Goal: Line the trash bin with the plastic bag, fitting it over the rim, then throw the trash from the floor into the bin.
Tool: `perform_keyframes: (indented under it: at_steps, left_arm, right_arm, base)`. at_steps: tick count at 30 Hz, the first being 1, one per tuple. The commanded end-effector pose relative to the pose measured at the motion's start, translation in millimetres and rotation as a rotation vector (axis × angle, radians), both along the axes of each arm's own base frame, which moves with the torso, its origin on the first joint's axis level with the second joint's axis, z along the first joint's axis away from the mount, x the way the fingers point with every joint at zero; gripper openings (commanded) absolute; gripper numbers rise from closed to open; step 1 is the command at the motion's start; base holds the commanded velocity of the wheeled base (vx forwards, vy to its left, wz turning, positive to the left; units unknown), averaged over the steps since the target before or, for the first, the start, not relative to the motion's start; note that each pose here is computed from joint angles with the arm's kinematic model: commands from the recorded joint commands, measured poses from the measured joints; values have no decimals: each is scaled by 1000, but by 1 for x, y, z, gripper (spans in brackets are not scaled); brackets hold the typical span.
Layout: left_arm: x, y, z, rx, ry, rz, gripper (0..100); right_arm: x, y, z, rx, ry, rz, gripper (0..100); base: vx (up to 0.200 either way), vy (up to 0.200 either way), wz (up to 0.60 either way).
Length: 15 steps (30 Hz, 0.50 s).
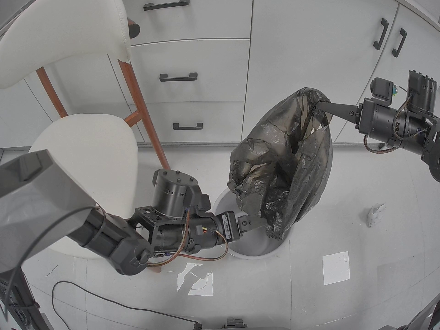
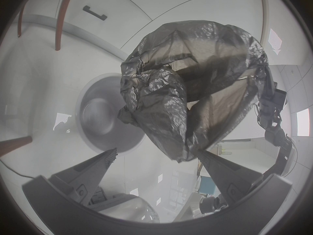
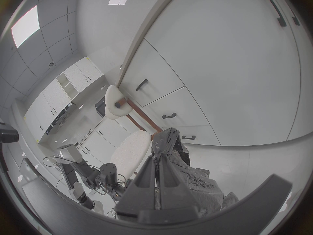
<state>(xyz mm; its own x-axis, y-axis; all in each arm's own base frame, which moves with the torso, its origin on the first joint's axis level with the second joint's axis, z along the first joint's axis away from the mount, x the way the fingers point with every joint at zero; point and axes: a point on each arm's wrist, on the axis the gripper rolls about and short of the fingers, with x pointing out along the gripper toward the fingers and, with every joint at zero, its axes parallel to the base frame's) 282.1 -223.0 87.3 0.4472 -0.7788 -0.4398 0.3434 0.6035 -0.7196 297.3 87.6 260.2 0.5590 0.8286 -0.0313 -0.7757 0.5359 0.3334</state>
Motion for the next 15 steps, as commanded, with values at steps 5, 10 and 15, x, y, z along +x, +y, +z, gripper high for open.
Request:
perform_keyframes:
  at_steps: [5, 10, 15]
  left_arm:
    - [26, -19, -20, 2, 1, 3, 100]
    - [41, -30, -28, -4, -12, 2, 100]
    - [59, -41, -34, -13, -45, 31, 100]
  right_arm:
    - [-12, -1, 14, 13, -33, 25, 0]
    - [-18, -2, 19, 25, -39, 26, 0]
    - [-23, -3, 21, 25, -41, 31, 0]
  base:
    - [0, 0, 0]
    - [0, 0, 0]
    - [0, 0, 0]
